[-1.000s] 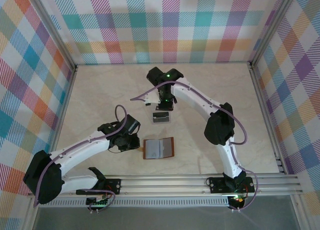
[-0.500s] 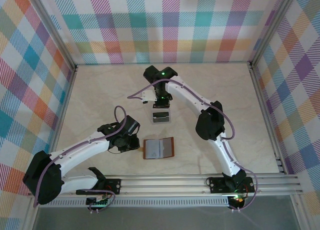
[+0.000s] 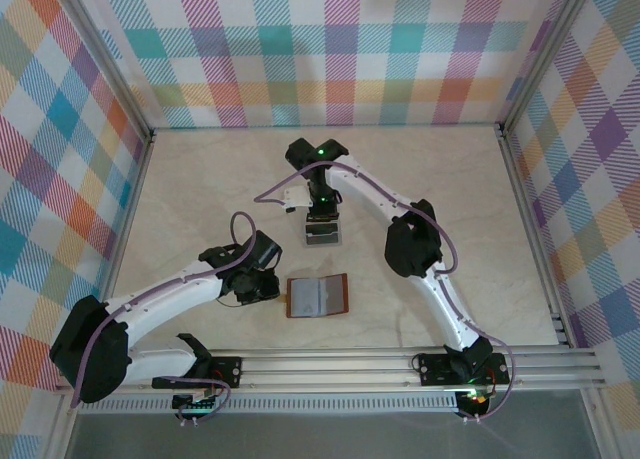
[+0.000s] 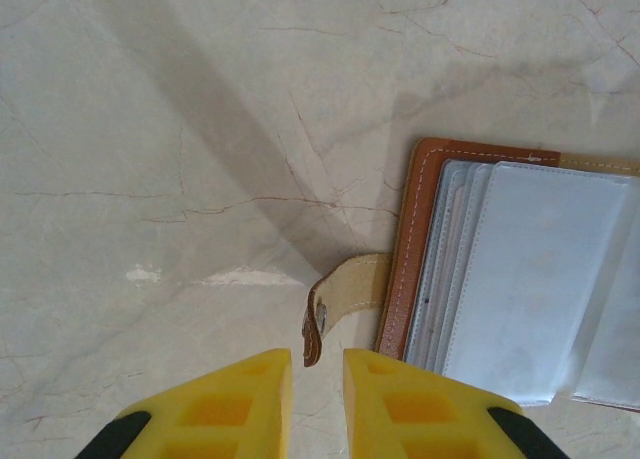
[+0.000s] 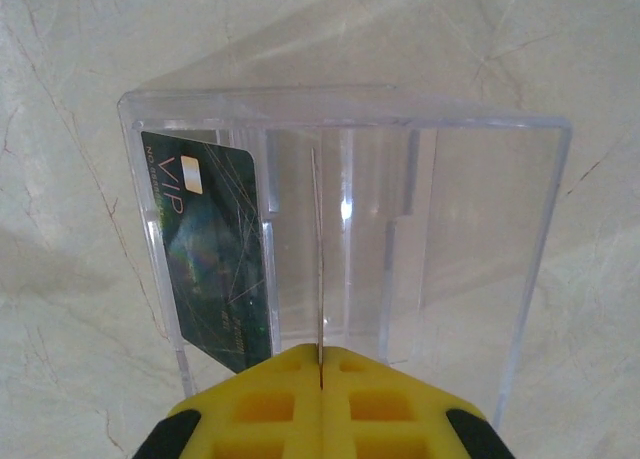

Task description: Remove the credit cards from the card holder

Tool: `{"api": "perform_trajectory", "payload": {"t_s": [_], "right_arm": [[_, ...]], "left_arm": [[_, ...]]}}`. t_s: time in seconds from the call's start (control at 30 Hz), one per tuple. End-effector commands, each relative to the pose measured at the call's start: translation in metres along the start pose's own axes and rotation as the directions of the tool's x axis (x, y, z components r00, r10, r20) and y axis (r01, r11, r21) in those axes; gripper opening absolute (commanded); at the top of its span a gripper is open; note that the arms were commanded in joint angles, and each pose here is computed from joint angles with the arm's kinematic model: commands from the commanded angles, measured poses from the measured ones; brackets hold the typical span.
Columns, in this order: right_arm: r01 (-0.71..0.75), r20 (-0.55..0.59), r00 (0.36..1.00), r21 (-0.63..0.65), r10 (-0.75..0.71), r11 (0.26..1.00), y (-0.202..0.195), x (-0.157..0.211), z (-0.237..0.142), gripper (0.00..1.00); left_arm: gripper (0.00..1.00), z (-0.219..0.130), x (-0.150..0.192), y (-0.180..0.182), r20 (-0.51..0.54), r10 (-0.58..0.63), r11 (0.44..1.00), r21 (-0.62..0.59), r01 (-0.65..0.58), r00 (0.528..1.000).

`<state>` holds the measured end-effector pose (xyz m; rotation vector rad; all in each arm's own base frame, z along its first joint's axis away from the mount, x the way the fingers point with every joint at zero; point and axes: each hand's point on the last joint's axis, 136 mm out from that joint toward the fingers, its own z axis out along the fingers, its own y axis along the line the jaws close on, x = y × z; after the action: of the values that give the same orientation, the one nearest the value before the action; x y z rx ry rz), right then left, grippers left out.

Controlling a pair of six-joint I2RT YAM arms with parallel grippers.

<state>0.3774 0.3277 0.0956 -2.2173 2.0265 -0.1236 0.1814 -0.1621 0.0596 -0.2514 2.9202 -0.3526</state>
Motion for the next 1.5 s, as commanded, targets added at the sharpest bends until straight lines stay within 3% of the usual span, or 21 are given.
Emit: {"api": "perform_trajectory", "payload": {"t_s": [0.0,0.37,1.03,1.47], "right_arm": [[0.007,0.032,0.999,-0.024,-0.006,1.000,0.000,-0.005,0.003,0.02],[0.014,0.048,0.999,-0.039,-0.012,0.999,0.001,-0.009,0.010,0.09],[-0.004,0.045,0.999,0.098,-0.001,0.995,-0.029,-0.004,-0.008,0.16],[-0.011,0.062,0.998,-0.036,0.014,0.999,-0.004,-0.005,0.005,0.12]], "left_arm": [[0.21,0.004,0.004,0.004,-0.007,0.003,1.000,-0.021,-0.003,1.000],[0.21,0.003,0.003,0.007,-0.003,0.005,0.999,-0.038,-0.005,1.000],[0.21,0.000,0.001,0.010,0.005,0.014,0.999,-0.047,-0.014,1.000],[0.21,0.001,0.001,0.009,0.001,0.016,0.999,-0.045,-0.016,1.000]]}}
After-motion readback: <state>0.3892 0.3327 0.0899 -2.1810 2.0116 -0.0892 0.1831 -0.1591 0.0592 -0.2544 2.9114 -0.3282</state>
